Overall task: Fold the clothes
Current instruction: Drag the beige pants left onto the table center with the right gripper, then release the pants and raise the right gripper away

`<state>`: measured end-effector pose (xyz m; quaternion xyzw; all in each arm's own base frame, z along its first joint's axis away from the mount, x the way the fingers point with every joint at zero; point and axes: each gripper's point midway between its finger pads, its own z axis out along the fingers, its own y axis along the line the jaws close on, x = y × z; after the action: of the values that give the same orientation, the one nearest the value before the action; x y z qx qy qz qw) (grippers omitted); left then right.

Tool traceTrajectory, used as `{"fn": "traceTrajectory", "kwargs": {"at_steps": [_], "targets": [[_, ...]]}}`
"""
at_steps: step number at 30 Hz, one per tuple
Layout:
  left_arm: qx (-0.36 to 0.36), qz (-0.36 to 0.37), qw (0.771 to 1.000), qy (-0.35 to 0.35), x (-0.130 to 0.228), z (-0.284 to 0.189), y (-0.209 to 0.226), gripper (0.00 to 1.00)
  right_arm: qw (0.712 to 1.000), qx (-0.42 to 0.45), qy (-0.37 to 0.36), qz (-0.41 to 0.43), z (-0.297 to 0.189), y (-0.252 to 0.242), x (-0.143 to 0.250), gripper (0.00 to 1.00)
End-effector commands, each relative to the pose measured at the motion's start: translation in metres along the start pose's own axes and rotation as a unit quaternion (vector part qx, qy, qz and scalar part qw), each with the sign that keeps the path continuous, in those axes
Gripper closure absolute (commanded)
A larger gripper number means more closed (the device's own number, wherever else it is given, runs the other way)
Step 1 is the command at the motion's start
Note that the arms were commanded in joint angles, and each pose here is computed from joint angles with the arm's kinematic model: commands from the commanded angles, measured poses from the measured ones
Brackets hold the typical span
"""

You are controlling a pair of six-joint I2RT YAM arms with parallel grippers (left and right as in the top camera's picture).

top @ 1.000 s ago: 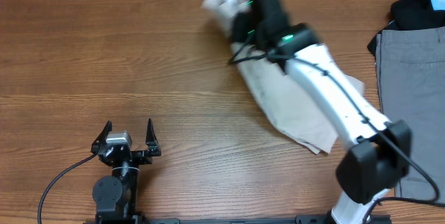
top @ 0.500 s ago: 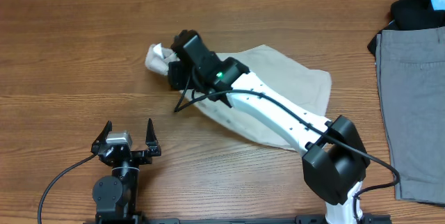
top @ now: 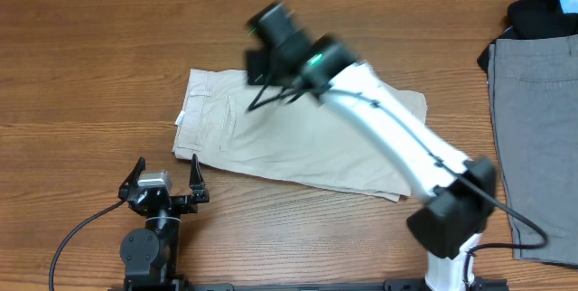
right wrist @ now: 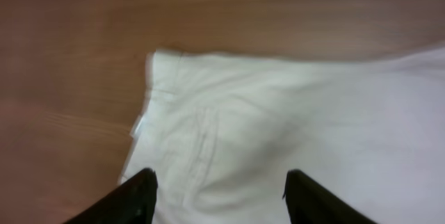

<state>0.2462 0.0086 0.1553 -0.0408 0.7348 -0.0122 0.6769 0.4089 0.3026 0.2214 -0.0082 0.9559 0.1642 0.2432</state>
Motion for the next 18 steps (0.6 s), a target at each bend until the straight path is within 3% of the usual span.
{"fn": "traceTrajectory", "kwargs": {"at_steps": [1, 3, 4, 10, 18], "targets": [[-0.003, 0.007, 1.0, -0.003, -0.001, 0.0, 0.002, 0.0, 0.995, 0.047, -0.068, 0.049, -0.066, -0.056, -0.05, 0.33], [-0.003, 0.007, 1.0, -0.003, -0.001, 0.0, 0.002, 0.0, 0.99, 0.098, -0.035, 0.091, -0.075, -0.112, -0.046, 0.04], [-0.003, 0.007, 1.0, -0.003, -0.001, 0.0, 0.002, 0.0, 0.987, 0.122, -0.015, 0.108, -0.078, -0.135, -0.04, 0.0], [-0.003, 0.007, 1.0, -0.003, -0.001, 0.0, 0.002, 0.0, 0.953, 0.212, 0.112, 0.187, -0.075, -0.224, 0.012, 0.0], [-0.003, 0.007, 1.0, -0.003, -0.001, 0.0, 0.002, 0.0, 0.945, 0.184, 0.157, 0.222, -0.06, -0.228, 0.031, 0.03]]}}
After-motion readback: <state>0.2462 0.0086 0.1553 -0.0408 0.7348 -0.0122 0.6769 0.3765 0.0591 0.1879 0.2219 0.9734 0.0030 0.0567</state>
